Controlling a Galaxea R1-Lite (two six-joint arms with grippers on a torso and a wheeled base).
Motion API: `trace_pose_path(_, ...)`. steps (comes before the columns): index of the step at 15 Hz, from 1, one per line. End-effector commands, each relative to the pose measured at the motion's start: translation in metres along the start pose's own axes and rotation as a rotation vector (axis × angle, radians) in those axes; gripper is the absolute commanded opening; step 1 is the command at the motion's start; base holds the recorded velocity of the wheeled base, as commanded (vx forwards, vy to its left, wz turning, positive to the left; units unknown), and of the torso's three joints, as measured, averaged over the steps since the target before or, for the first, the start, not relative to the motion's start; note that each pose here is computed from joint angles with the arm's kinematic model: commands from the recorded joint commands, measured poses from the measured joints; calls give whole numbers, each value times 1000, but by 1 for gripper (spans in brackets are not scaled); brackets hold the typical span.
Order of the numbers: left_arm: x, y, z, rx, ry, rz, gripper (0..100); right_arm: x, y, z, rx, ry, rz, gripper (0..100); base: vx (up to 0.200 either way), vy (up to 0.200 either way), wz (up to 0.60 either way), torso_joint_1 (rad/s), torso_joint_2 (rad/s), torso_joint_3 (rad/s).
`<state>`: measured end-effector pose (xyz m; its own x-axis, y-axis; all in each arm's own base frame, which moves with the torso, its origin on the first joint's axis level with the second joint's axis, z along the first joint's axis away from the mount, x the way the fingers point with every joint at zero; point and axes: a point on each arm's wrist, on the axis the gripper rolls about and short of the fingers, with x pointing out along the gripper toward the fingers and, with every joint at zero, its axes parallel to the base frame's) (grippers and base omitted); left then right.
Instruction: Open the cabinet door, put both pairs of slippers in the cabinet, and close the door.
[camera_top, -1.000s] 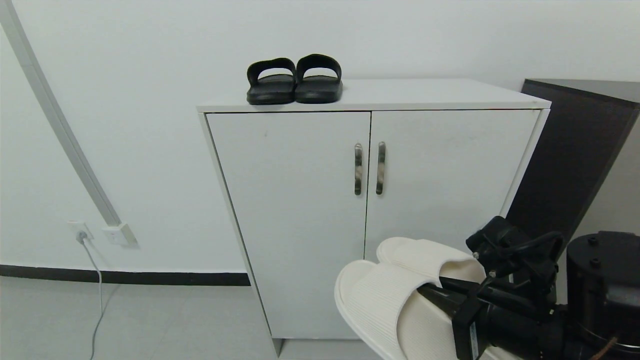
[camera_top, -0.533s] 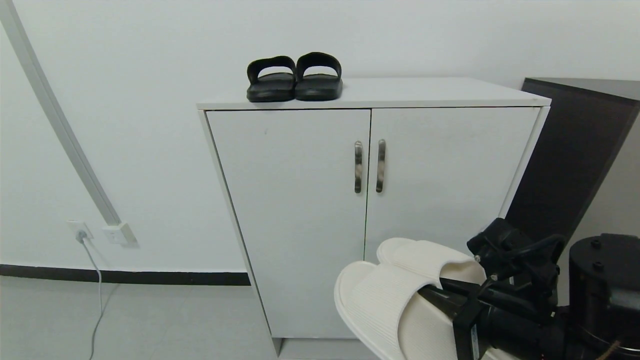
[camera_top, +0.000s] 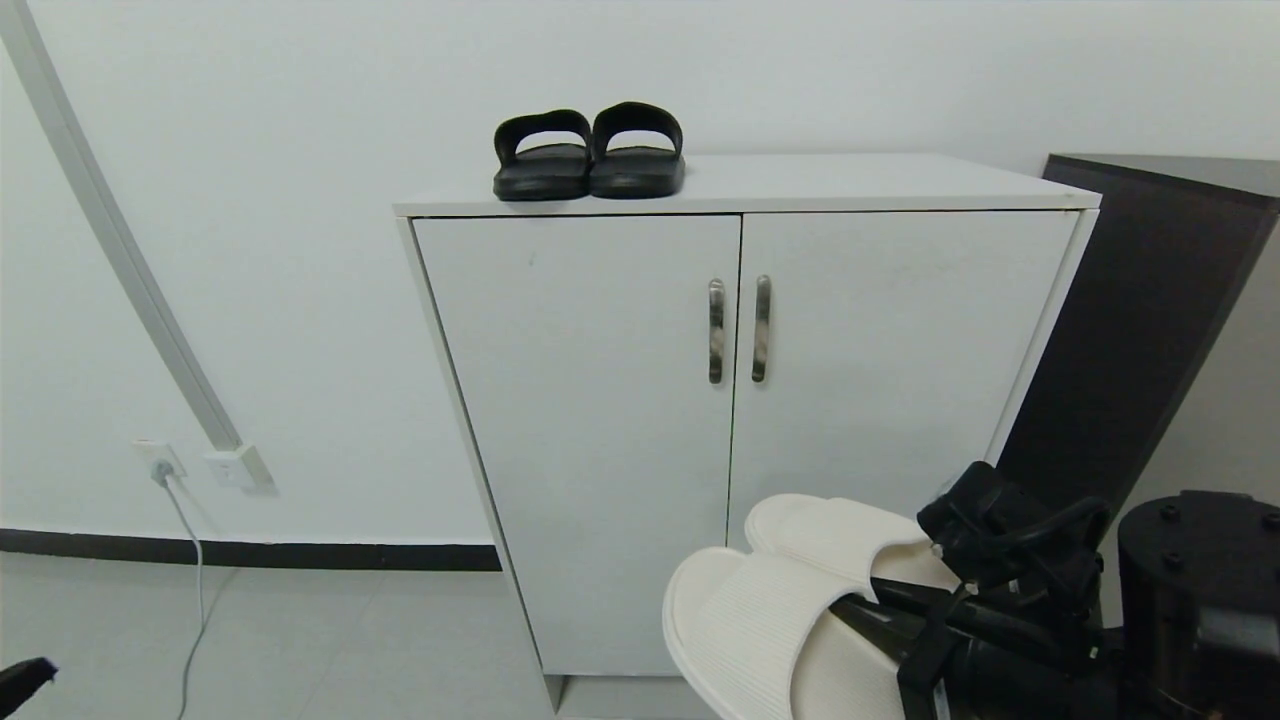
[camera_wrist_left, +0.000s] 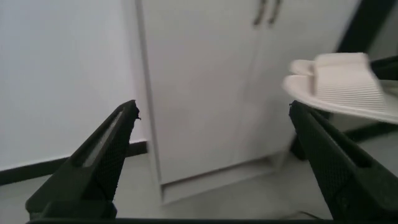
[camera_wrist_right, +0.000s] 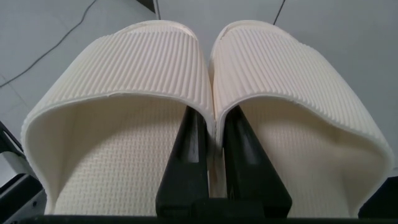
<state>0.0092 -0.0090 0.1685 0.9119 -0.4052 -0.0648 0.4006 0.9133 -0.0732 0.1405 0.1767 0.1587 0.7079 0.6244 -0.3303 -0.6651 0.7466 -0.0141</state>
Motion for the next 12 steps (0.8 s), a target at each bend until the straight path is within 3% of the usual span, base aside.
trace_pose_path(1, 29, 9, 24, -41, 91, -111, 100, 1, 0, -2, -2, 10, 2, 0, 0, 0, 0, 0, 0, 0)
trace_pose_path(5, 68, 5, 60, -37, 150, -326, 100, 1, 0, -4, 0, 18, 5, 0, 0, 0, 0, 0, 0, 0)
trace_pose_path(8, 114, -10, 82, -28, 216, -495, 100, 1, 0, -6, 0, 25, 14, 0, 0, 0, 0, 0, 0, 0)
trace_pose_path(10, 144, -19, 85, -15, 206, -553, 100, 1, 0, -7, -1, 28, 15, 0, 0, 0, 0, 0, 0, 0)
trace_pose_path(12, 180, -37, 87, 7, 153, -589, 100, 1, 0, -7, 0, 29, 15, 0, 0, 0, 0, 0, 0, 0)
